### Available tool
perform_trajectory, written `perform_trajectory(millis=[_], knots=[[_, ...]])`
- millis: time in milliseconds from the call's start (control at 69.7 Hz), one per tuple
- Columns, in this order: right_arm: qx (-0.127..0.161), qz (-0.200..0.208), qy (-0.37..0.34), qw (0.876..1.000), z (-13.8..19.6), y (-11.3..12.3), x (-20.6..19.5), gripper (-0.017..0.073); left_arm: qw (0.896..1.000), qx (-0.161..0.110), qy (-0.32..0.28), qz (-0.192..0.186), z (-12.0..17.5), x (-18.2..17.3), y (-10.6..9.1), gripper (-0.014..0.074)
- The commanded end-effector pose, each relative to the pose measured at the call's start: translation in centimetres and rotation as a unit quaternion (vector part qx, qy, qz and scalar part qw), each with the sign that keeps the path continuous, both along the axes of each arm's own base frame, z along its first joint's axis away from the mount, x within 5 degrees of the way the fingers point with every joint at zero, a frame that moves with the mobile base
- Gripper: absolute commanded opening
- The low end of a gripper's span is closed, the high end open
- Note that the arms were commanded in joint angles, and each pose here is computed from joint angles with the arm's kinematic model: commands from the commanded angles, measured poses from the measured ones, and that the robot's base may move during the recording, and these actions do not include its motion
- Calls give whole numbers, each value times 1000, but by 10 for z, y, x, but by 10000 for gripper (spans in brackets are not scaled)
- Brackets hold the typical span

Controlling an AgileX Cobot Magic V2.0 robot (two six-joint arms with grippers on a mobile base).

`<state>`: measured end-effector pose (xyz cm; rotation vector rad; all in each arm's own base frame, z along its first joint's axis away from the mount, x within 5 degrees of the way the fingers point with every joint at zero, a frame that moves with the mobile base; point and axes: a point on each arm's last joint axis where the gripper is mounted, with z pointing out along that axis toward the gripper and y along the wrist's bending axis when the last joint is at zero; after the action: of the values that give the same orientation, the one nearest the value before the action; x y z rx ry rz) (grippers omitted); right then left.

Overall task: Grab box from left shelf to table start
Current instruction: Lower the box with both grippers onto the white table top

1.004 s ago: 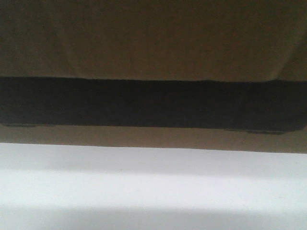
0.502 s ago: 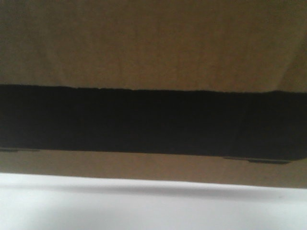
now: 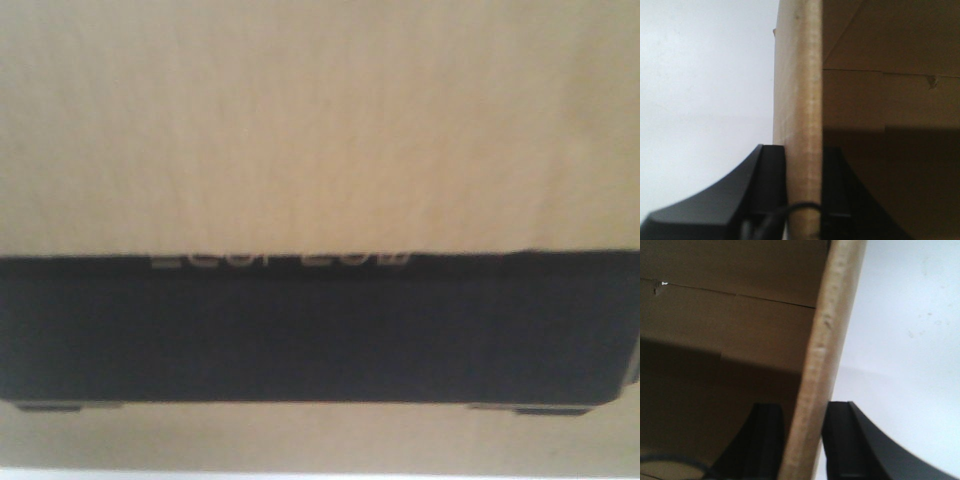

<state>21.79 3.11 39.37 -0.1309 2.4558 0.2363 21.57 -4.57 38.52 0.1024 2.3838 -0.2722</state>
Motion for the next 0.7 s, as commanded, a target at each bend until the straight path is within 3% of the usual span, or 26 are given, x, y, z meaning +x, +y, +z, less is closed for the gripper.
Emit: perform_trajectory(millis=[0, 316, 631, 689], knots=[[61, 14, -56, 996, 14, 12, 14, 57, 993, -92, -67, 9, 23, 10, -9, -102], [56, 2, -22, 998, -17, 14, 56, 57, 996, -84, -15, 22, -7, 45, -11, -102], [53, 4, -9, 999, -23, 15, 60, 62, 998, -66, 18, 11, -24, 58, -13, -100], [53, 5, -9, 999, -23, 15, 60, 97, 998, -64, 15, 5, -24, 58, -13, -100]])
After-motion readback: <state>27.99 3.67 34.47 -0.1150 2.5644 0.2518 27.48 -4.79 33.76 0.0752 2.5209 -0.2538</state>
